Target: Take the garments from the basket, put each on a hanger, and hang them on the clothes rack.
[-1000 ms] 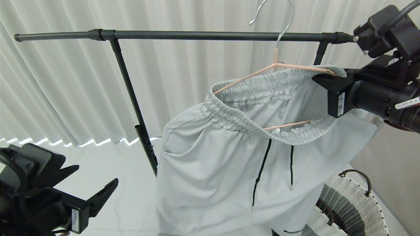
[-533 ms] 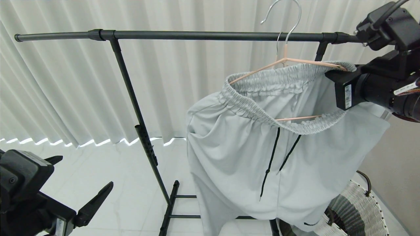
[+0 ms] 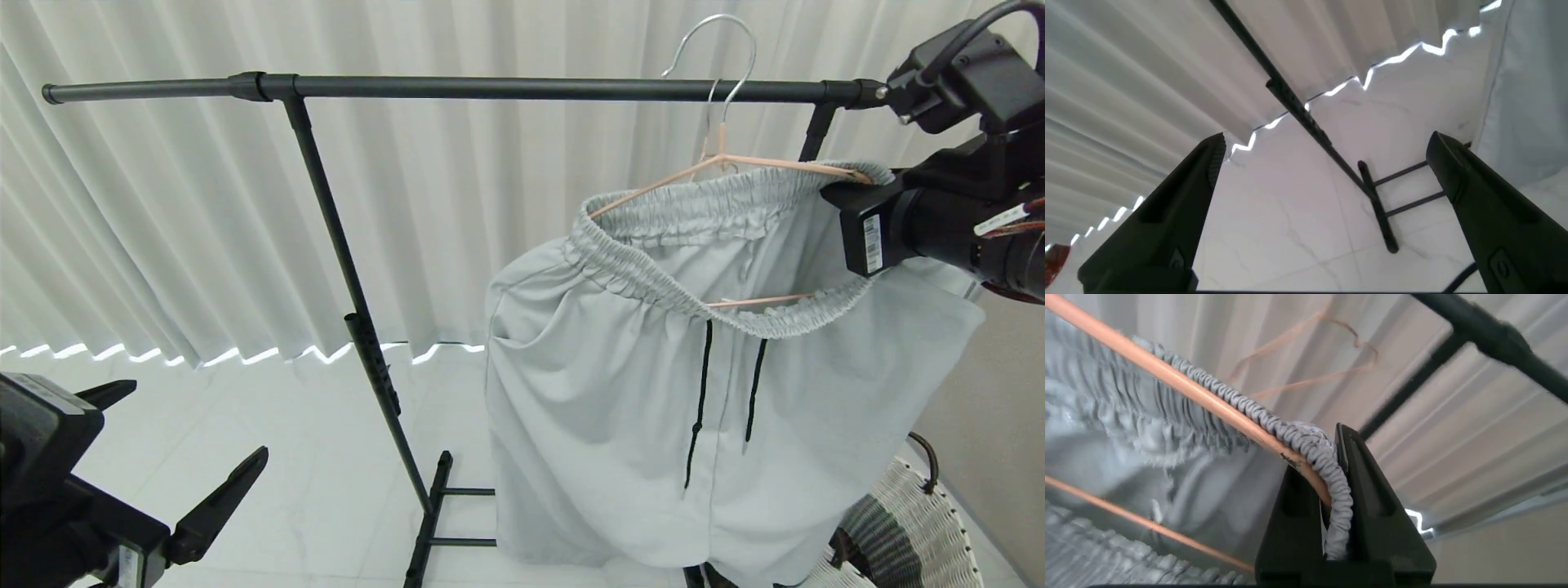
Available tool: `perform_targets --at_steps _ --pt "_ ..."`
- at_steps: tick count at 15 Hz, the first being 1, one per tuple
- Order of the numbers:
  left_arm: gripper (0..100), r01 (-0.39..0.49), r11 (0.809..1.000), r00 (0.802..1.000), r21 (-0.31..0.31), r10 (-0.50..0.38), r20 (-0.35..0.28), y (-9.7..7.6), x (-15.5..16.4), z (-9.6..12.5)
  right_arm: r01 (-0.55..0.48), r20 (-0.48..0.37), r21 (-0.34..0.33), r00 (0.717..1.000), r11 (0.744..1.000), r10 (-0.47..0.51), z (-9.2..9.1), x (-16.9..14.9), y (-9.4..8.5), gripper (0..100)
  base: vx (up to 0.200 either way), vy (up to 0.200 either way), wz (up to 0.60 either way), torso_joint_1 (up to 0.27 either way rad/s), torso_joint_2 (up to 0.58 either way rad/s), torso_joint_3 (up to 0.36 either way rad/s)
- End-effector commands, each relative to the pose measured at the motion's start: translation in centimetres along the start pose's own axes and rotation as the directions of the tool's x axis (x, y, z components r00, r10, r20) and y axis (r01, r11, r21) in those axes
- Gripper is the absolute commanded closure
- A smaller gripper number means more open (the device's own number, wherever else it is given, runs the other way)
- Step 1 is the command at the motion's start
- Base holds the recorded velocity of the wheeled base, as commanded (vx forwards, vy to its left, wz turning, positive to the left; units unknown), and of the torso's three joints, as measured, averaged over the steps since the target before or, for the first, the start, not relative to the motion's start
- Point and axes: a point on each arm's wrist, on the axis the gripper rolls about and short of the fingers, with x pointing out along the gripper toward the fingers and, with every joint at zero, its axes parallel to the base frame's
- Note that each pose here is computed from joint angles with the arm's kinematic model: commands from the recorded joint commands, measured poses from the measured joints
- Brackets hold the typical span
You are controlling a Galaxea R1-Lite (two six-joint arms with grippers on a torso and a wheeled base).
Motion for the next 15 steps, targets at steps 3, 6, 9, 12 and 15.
perform_targets --at_steps 3,6,9,12,15 --pt "0 0.001 1.0 1.0 0.001 -0.001 -0.003 0.0 0.0 0.0 0.018 -0.015 -0.003 1.0 1.0 -0.018 -0.3 0.4 -0.2 100 0.0 0.2 0.0 0.002 0.0 0.006" --pt "0 0.005 1.0 1.0 0.0 -0.005 -0.004 -0.1 0.0 -0.1 0.056 -0.084 -0.024 0.995 0.998 -0.058 -1.1 1.0 -0.9 100 0.0 0.067 0.0 0.001 0.0 -0.002" --pt "0 0.004 1.0 1.0 0.001 -0.004 -0.003 -0.1 0.0 -0.1 0.136 -0.153 -0.005 0.979 0.991 -0.135 -1.6 3.2 -0.8 100 0.0 0.0 0.0 0.0 0.0 0.0" --pt "0 0.003 1.0 1.0 0.002 -0.003 -0.001 -0.1 0.0 -0.1 0.248 -0.203 0.031 0.95 0.968 -0.237 -1.2 5.6 -0.3 100 0.0 0.0 0.0 0.0 0.0 0.0" --pt "0 0.005 1.0 1.0 0.003 -0.005 -0.004 -0.1 0.0 -0.1 0.347 -0.199 0.053 0.923 0.936 -0.33 0.0 7.0 -0.5 100 0.0 0.0 0.0 0.0 0.0 0.0"
